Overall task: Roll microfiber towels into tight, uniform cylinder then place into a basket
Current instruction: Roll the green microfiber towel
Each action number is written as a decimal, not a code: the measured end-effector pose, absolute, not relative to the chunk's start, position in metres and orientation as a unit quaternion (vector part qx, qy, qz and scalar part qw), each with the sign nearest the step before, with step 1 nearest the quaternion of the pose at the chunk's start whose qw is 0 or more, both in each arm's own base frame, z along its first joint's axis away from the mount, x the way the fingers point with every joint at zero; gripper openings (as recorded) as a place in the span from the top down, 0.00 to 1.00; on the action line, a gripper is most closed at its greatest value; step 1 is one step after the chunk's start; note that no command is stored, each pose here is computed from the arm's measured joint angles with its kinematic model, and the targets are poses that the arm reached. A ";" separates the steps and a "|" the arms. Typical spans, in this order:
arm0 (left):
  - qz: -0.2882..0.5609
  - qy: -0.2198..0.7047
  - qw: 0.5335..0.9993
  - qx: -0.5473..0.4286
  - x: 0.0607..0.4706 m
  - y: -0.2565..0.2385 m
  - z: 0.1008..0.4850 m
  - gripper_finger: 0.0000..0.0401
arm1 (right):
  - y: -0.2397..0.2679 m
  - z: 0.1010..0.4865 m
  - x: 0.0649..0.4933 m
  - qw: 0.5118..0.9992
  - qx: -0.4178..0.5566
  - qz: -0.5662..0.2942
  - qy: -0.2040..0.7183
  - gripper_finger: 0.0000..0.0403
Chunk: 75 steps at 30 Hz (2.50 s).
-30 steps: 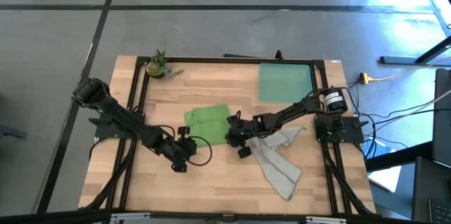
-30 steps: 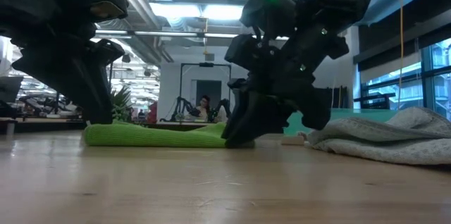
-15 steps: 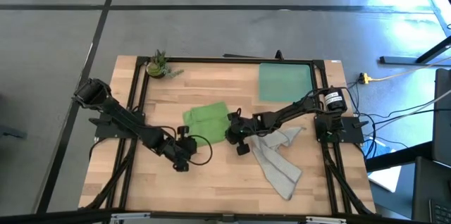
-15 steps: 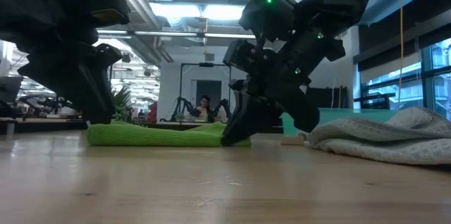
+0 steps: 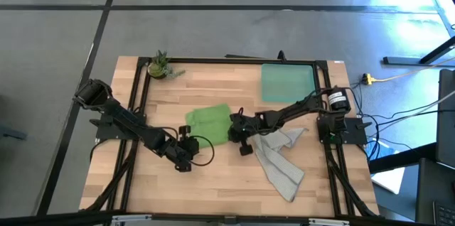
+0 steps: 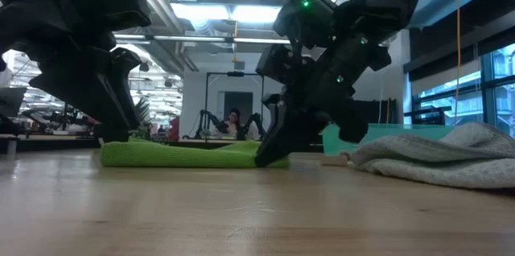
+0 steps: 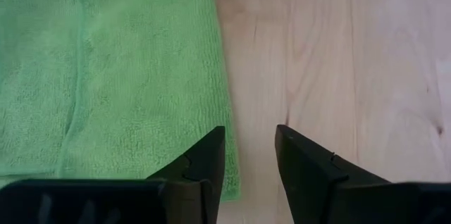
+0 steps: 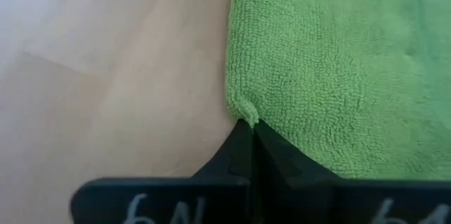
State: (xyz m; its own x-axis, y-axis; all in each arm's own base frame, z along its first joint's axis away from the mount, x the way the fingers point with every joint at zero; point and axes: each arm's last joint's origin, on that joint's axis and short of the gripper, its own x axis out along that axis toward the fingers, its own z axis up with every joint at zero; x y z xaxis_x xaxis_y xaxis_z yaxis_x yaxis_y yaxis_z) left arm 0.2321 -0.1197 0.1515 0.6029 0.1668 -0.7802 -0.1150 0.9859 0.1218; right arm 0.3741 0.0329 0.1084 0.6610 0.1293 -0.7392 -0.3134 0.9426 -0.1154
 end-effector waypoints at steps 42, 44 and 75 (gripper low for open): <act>0.060 0.441 0.892 0.082 0.252 -0.105 0.139 0.71 | -0.052 0.169 0.410 0.917 0.142 0.016 0.374 1.00; 0.065 0.452 0.885 0.090 0.253 -0.103 0.132 0.71 | -0.052 0.170 0.411 0.918 0.142 0.016 0.370 1.00; 0.245 0.476 0.825 0.180 0.254 -0.051 0.129 0.71 | -0.052 0.167 0.408 0.912 0.135 0.000 0.387 0.99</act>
